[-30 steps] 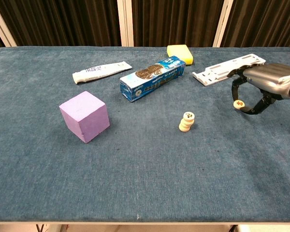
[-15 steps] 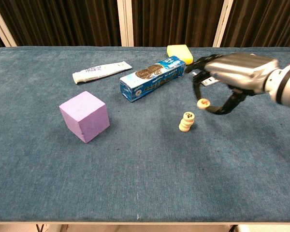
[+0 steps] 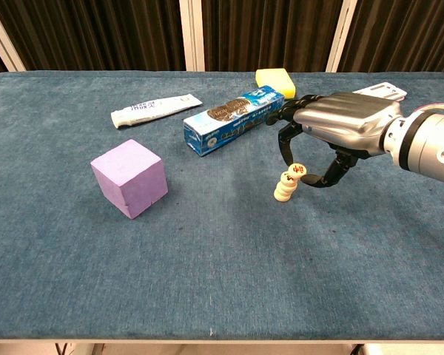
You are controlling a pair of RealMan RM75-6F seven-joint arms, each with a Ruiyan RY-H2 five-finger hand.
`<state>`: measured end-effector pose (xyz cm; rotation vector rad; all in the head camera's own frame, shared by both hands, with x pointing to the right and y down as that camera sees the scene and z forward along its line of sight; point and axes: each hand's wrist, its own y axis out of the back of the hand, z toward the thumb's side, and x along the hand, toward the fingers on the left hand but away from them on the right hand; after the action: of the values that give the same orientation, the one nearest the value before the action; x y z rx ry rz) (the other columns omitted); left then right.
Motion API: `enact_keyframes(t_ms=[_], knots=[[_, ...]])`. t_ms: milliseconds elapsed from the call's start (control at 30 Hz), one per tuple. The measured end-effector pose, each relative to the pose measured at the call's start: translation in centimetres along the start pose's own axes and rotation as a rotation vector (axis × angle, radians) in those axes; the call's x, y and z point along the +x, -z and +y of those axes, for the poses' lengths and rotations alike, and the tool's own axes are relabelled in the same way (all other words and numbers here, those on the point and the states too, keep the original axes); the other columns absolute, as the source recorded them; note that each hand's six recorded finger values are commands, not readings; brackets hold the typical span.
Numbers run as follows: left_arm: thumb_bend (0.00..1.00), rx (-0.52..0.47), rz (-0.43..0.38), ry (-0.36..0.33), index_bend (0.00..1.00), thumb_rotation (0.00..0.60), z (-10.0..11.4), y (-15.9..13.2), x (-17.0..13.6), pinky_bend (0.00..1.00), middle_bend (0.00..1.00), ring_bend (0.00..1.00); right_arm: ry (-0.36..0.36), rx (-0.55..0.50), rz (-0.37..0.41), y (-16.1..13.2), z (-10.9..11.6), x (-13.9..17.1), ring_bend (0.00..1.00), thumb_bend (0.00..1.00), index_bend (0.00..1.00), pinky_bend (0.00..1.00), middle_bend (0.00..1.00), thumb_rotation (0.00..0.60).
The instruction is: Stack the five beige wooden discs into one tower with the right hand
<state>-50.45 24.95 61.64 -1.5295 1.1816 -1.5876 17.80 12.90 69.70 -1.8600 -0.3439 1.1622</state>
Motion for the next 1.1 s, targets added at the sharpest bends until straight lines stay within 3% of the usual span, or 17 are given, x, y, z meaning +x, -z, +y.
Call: enact_keyframes(t_ms=[600, 800, 1000, 1100], knots=[[0.05, -0.003, 0.005, 0.003, 0.09, 0.6, -0.2, 0.2, 0.0, 0.0, 0.08, 0.02, 0.0, 0.006, 0.007, -0.4, -0.2, -0.2, 0.04, 0.5, 0.45, 0.08, 0.15, 0.6], [0.05, -0.005, 0.003, 0.003, 0.09, 0.6, -0.2, 0.2, 0.1, 0.0, 0.08, 0.02, 0.034, -0.004, -0.008, 0.1, 0.4, 0.3, 0.04, 0.5, 0.42, 0.08, 0.15, 0.6], [0.05, -0.008, -0.009, -0.003, 0.09, 0.6, -0.1, -0.2, 0.4, 0.0, 0.08, 0.02, 0.138, -0.021, -0.1, 2.9, 1.9, 2.4, 0.04, 0.47, 0.23, 0.08, 0.15, 0.6], [0.05, -0.01, -0.022, -0.008, 0.09, 0.6, -0.1, -0.6, 0.8, 0.0, 0.08, 0.02, 0.197, -0.037, -0.178, 5.4, 2.5, 4.7, 0.04, 0.44, 0.07, 0.08, 0.15, 0.6]])
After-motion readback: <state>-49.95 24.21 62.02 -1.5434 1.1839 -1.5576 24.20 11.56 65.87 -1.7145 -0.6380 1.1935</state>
